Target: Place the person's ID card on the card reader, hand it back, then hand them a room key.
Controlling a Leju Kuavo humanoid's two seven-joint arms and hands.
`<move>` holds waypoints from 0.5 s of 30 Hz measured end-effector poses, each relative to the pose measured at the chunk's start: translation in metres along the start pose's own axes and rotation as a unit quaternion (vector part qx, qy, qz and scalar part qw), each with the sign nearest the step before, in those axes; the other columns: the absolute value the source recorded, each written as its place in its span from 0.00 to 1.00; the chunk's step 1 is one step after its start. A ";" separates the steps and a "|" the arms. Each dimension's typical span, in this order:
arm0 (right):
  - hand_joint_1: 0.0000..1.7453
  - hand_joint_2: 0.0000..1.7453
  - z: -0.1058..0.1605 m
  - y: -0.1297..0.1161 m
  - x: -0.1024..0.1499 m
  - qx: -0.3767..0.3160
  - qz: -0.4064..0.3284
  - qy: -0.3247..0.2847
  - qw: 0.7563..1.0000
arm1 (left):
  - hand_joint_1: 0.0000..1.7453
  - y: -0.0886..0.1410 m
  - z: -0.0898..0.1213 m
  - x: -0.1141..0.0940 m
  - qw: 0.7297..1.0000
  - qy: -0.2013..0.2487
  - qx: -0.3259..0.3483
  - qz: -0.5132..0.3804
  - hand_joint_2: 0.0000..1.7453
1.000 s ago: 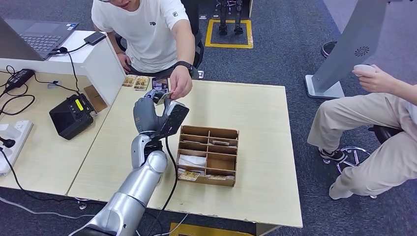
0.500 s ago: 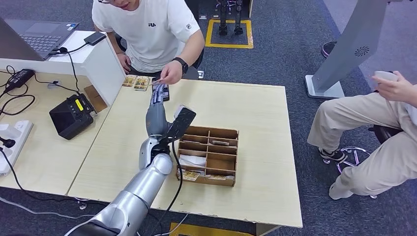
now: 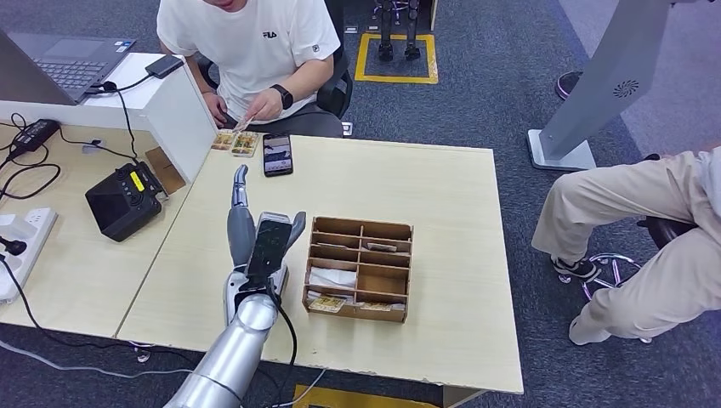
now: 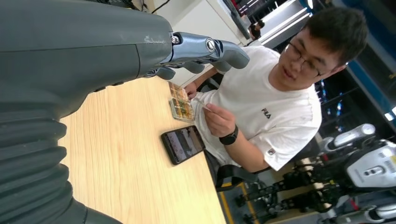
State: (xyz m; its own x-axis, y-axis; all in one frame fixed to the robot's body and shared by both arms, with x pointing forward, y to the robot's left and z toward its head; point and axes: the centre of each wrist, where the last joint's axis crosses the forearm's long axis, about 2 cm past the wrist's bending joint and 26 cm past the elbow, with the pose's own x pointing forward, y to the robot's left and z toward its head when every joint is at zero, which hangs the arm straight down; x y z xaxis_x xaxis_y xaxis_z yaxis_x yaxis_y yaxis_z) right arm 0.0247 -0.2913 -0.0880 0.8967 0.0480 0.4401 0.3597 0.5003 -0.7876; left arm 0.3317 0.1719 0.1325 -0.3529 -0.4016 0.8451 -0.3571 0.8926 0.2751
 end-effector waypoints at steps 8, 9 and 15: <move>0.00 1.00 -0.001 -0.002 -0.001 -0.013 -0.014 0.013 1.000 | 0.00 0.029 0.037 0.008 0.996 -0.048 0.010 0.074 1.00; 0.00 1.00 -0.002 -0.003 -0.001 -0.014 -0.015 0.014 1.000 | 0.00 0.032 0.041 0.010 0.995 -0.054 0.010 0.081 1.00; 0.00 1.00 -0.004 -0.005 -0.001 -0.022 -0.018 0.018 0.999 | 0.00 0.043 0.060 0.025 0.985 -0.098 -0.008 0.143 1.00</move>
State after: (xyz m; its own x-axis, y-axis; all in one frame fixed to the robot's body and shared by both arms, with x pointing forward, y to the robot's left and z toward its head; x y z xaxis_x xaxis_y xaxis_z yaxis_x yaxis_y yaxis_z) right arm 0.0227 -0.2971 -0.0864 0.8911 -0.0007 0.4537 0.4027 0.4621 -0.7902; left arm 0.2558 0.1876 0.1375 -0.5979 -0.1631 0.7848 -0.2054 0.9776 0.0467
